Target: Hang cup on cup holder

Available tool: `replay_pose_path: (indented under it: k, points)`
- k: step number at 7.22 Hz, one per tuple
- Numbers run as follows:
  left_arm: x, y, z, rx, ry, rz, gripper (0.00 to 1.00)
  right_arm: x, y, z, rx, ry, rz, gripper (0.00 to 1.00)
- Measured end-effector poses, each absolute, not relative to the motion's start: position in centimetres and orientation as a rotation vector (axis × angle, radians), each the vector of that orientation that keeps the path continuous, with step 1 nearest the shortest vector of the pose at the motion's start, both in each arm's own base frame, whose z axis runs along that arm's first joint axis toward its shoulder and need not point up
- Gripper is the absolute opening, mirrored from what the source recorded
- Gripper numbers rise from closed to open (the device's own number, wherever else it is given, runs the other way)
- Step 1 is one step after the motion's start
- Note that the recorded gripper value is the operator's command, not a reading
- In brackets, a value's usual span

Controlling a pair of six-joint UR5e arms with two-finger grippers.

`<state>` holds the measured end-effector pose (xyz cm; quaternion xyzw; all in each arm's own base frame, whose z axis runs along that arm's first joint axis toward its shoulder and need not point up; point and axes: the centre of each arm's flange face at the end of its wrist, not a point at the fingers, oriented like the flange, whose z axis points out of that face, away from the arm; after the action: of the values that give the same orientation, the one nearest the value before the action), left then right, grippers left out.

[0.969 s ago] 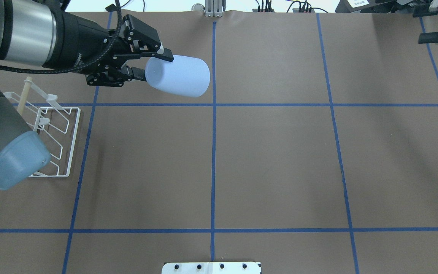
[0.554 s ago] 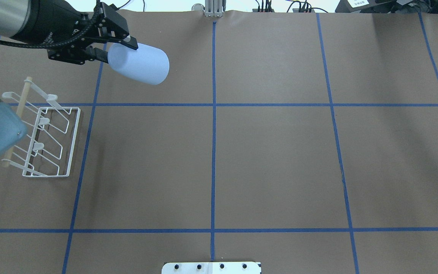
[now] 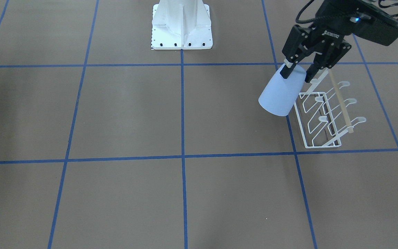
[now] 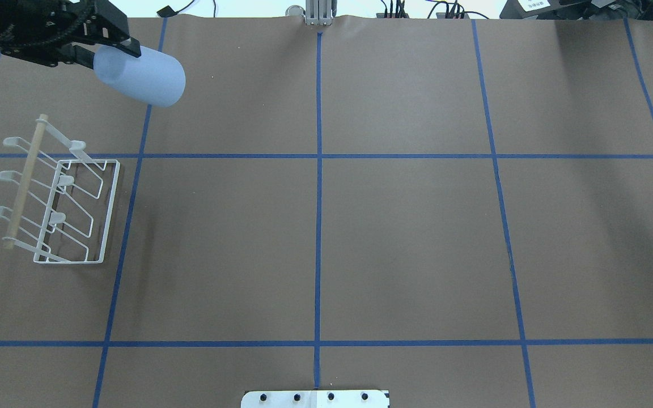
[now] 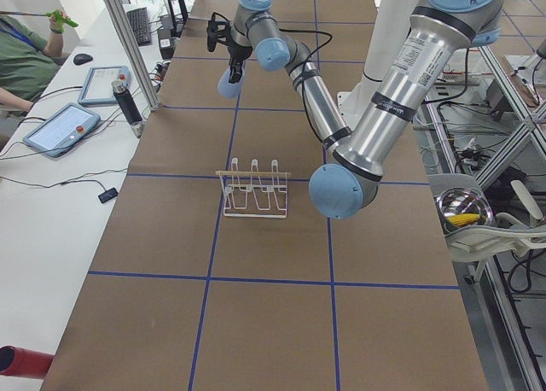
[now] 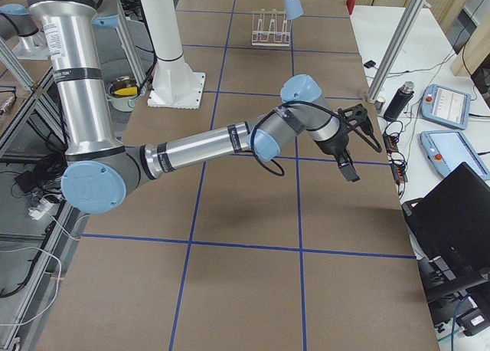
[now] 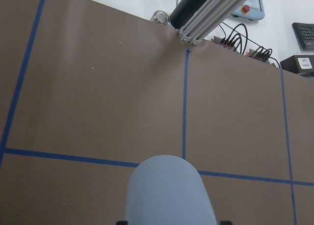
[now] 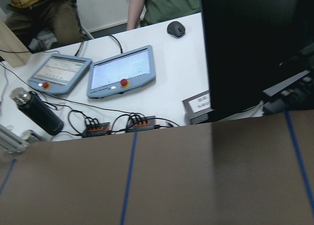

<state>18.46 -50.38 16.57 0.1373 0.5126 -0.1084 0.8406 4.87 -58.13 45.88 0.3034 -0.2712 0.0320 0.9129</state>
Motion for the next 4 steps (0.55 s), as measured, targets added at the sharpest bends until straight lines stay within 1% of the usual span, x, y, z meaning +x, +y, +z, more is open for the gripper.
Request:
replay_pose_path:
  k: [1, 3, 4]
  points:
    - [17.3, -50.9, 17.8, 0.289, 1.016, -0.196, 0.0, 4.5, -57.8, 46.1, 0.542, -0.502, -0.013, 1.0]
    - [16.1, -51.2, 19.8, 0.245, 0.901, -0.131, 0.0, 2.8, -57.8, 43.6, 0.324, -0.449, -0.142, 1.0]
    - [16.2, -51.6, 20.8, 0.213, 0.862, -0.112, 0.0, 1.6, -58.0, 42.5, 0.21, -0.443, -0.171, 1.0]
